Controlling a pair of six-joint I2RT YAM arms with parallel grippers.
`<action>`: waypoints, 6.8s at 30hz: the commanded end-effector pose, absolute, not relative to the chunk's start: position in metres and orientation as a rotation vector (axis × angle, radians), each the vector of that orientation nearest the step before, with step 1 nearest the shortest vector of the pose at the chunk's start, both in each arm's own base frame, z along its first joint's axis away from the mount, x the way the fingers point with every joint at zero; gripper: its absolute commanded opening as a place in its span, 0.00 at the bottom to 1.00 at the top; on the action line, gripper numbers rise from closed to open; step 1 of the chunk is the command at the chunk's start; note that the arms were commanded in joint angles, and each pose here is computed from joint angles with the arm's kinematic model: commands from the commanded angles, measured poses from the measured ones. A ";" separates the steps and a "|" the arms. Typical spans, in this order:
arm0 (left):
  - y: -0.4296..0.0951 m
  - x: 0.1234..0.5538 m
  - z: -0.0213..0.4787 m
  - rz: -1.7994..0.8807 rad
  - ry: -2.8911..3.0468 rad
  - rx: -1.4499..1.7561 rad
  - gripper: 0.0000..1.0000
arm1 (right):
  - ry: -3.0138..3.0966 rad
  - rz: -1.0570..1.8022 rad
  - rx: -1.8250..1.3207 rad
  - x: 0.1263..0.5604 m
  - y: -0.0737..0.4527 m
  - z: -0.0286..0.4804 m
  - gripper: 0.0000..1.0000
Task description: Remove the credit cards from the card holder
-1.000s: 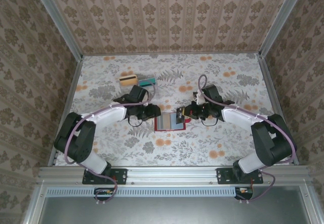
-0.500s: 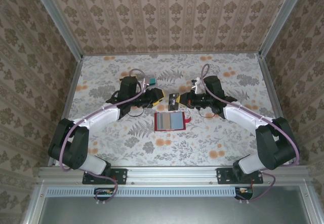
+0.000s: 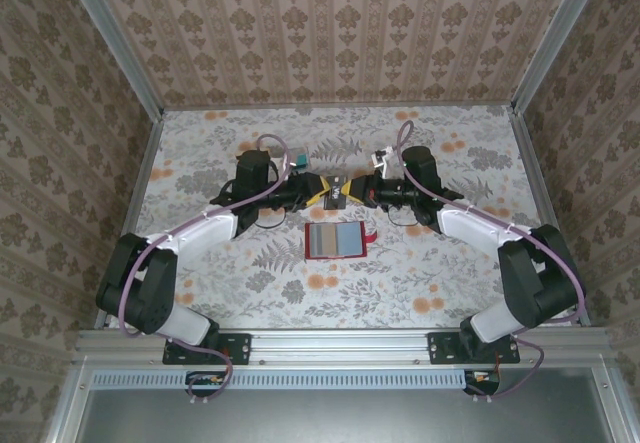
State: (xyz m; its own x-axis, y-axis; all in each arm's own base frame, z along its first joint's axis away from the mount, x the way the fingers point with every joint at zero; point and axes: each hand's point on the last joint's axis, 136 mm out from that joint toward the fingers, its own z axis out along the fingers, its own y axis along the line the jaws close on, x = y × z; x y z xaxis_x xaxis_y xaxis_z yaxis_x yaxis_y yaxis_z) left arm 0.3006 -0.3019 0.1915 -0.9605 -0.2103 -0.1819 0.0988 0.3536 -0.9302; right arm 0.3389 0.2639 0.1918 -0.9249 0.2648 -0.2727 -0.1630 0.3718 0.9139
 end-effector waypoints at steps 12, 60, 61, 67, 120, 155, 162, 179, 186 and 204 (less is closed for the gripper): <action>-0.311 0.291 0.215 -1.723 2.289 -0.012 0.03 | 2.265 1.609 0.062 0.338 0.270 0.189 0.15; -0.243 0.297 0.191 -0.995 2.568 0.253 0.00 | 2.363 1.345 0.059 0.326 0.228 0.179 0.99; -0.235 0.300 0.191 -0.921 2.571 0.276 0.00 | 2.371 1.329 0.054 0.325 0.227 0.178 1.00; -0.191 0.327 0.190 -0.436 2.505 0.448 0.00 | 2.361 1.247 0.001 0.321 0.220 0.193 1.00; -0.139 0.381 0.079 0.293 1.923 1.727 0.00 | 2.317 1.173 -0.025 0.344 0.202 0.224 1.00; -0.130 0.407 0.074 0.405 1.966 1.659 0.21 | 2.328 1.213 0.005 0.353 0.205 0.214 1.00; -0.125 0.419 0.077 0.469 1.973 1.620 0.22 | 2.330 1.217 0.012 0.353 0.205 0.213 1.00; -0.123 0.420 0.088 0.488 1.963 1.587 0.21 | 2.328 1.231 0.020 0.350 0.205 0.211 1.00; -0.124 0.416 0.086 0.480 1.965 1.599 0.21 | 2.328 1.232 0.019 0.349 0.205 0.211 1.00; -0.116 0.430 0.086 0.577 1.985 1.543 0.30 | 2.332 1.235 0.030 0.348 0.205 0.207 1.00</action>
State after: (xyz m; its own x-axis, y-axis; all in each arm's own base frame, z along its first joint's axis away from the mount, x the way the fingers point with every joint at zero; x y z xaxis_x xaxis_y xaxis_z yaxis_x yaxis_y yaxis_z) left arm 0.4201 -0.1173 0.0755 -0.1601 0.9759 -0.1484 0.7620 0.2178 0.6099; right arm 0.3507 0.2044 0.2035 -0.8753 0.2436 -0.4178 -0.1986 0.6067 0.7698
